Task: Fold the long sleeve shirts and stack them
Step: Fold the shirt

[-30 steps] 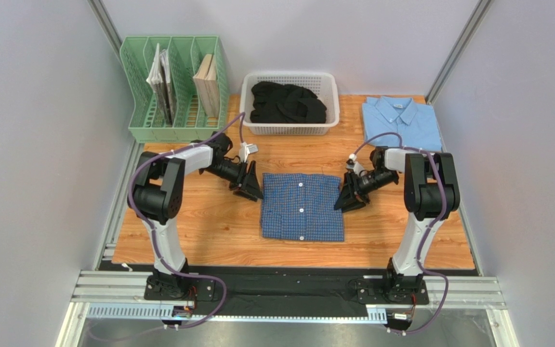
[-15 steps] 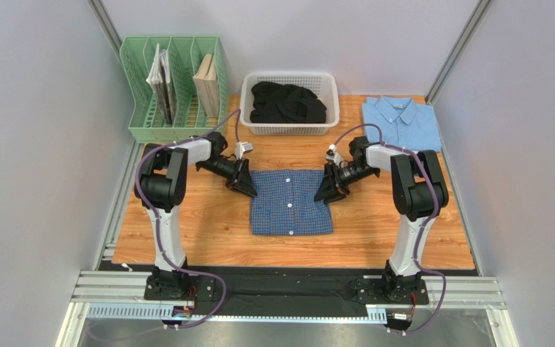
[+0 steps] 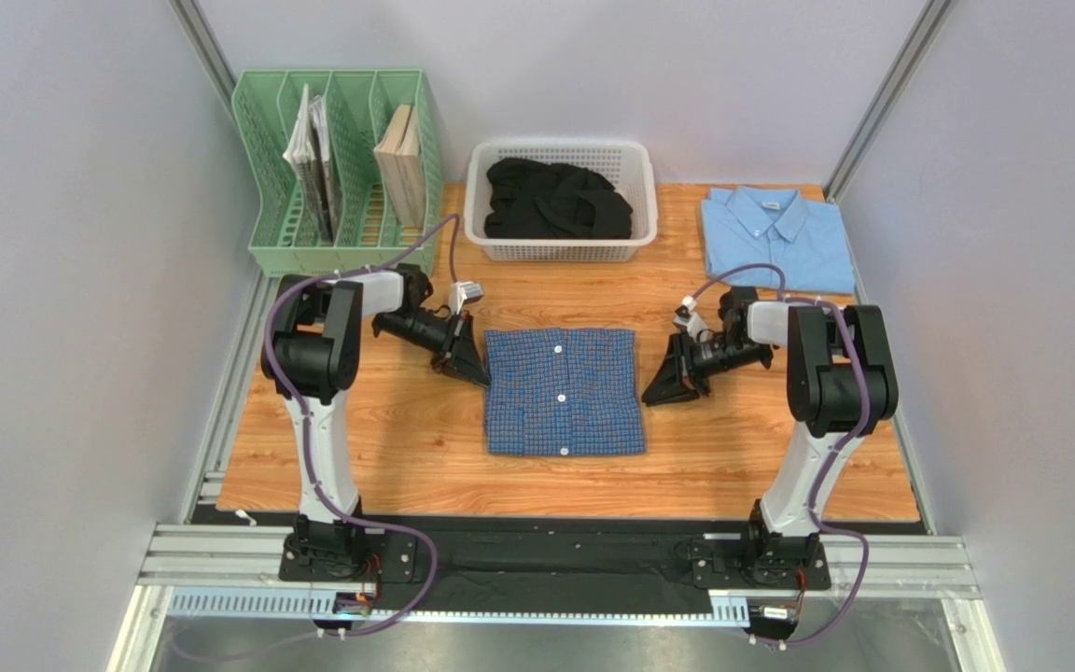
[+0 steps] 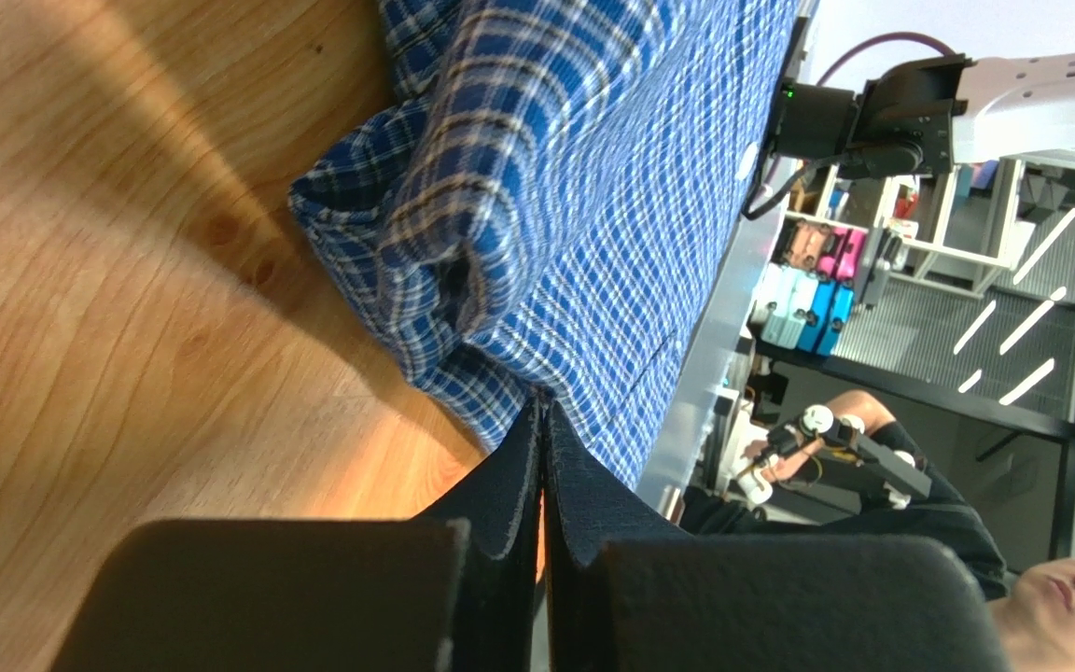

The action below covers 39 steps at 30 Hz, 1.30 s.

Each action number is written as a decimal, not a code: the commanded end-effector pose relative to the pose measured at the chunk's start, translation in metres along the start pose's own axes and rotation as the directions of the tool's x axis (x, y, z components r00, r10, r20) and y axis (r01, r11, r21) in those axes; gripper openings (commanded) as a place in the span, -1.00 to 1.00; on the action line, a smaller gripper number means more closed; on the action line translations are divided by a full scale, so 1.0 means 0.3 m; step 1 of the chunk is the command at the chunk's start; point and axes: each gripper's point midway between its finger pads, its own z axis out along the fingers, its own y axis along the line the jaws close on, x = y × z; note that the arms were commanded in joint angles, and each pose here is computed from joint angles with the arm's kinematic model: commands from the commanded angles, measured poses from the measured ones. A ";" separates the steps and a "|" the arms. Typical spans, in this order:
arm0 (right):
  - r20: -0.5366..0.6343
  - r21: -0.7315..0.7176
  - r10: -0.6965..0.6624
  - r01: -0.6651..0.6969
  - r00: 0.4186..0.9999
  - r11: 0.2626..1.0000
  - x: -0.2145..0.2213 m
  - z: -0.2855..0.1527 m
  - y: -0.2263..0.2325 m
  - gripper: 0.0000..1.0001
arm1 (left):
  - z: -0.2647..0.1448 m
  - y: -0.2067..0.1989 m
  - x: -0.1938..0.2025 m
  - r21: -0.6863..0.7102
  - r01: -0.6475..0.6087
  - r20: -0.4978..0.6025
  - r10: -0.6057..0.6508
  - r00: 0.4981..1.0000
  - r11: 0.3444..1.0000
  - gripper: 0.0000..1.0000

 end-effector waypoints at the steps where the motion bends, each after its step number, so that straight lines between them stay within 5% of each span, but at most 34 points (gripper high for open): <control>1: 0.068 0.033 -0.037 0.035 0.997 0.999 -0.088 0.024 -0.012 -0.64 | -0.001 -0.020 -0.002 0.051 -0.049 0.014 0.049 0.999 0.997 -0.98; 14: 0.032 -0.017 -0.087 0.088 0.996 0.996 -0.064 0.053 0.079 -0.46 | -0.006 -0.061 -0.001 0.109 -0.067 0.035 0.064 0.997 0.992 -0.52; 22: 0.022 -0.033 -0.141 0.142 0.990 0.989 -0.044 0.048 0.139 -0.22 | -0.004 -0.073 0.003 0.130 -0.072 0.039 0.067 0.997 0.989 -0.43; 39: 0.001 0.153 -0.174 0.171 0.985 0.973 -0.044 0.061 0.073 -0.20 | 0.004 -0.069 0.007 0.121 -0.073 0.025 0.070 0.997 0.990 -0.41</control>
